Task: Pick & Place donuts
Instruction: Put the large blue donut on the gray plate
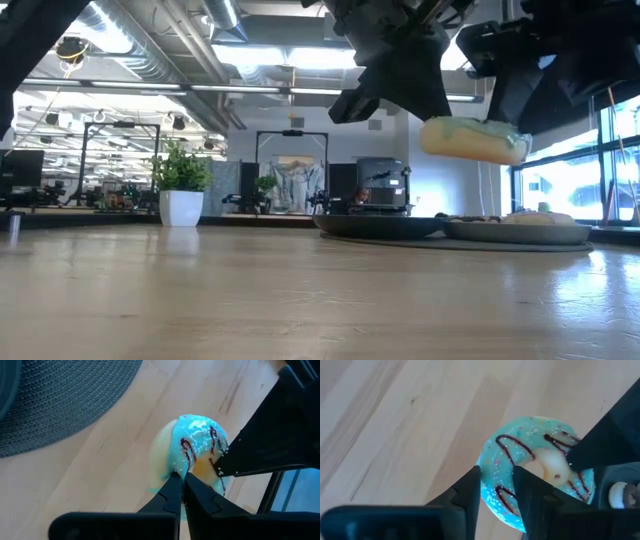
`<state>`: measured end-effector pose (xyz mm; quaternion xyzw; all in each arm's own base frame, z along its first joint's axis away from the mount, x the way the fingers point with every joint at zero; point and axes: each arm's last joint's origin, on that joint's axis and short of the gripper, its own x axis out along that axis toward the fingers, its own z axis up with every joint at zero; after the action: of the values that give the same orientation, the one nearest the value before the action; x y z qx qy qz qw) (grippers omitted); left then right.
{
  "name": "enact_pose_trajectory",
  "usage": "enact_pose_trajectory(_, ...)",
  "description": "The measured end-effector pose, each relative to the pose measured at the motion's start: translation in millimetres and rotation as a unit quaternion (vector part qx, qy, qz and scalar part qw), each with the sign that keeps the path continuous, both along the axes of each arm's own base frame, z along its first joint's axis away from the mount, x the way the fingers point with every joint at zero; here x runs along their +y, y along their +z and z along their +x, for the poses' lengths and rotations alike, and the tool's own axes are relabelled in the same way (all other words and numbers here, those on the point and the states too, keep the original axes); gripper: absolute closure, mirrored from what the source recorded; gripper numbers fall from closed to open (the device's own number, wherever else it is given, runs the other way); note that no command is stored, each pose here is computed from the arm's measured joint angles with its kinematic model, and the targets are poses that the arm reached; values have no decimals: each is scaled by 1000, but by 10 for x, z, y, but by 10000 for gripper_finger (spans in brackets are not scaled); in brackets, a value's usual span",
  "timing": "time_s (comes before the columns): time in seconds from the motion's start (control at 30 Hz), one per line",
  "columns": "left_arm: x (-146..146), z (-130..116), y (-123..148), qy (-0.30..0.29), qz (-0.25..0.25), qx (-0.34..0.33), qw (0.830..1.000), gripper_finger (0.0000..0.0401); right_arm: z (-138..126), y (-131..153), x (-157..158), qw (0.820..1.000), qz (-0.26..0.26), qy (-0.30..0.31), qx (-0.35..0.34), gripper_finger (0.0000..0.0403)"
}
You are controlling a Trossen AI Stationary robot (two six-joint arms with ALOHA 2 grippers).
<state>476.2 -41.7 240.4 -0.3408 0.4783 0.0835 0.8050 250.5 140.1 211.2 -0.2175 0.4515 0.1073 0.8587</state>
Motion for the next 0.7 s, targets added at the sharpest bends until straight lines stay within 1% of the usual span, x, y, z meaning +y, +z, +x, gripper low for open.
enact_pose_trajectory(0.23,0,1,1,-3,2,-1,1000,397,-6,-3,-9,1000,-8,-2,2,348)
enact_pose_trajectory(0.4,0,1,1,-4,3,-2,1000,396,-14,-8,-14,1000,-11,-3,6,383)
enact_pose_trajectory(0.5,0,1,1,-6,4,-2,1000,396,-16,-10,-15,1000,-12,-3,8,392)
enact_pose_trajectory(0.7,40,5,1,-10,8,-4,1000,389,-21,-13,-19,1000,-14,-4,10,389)
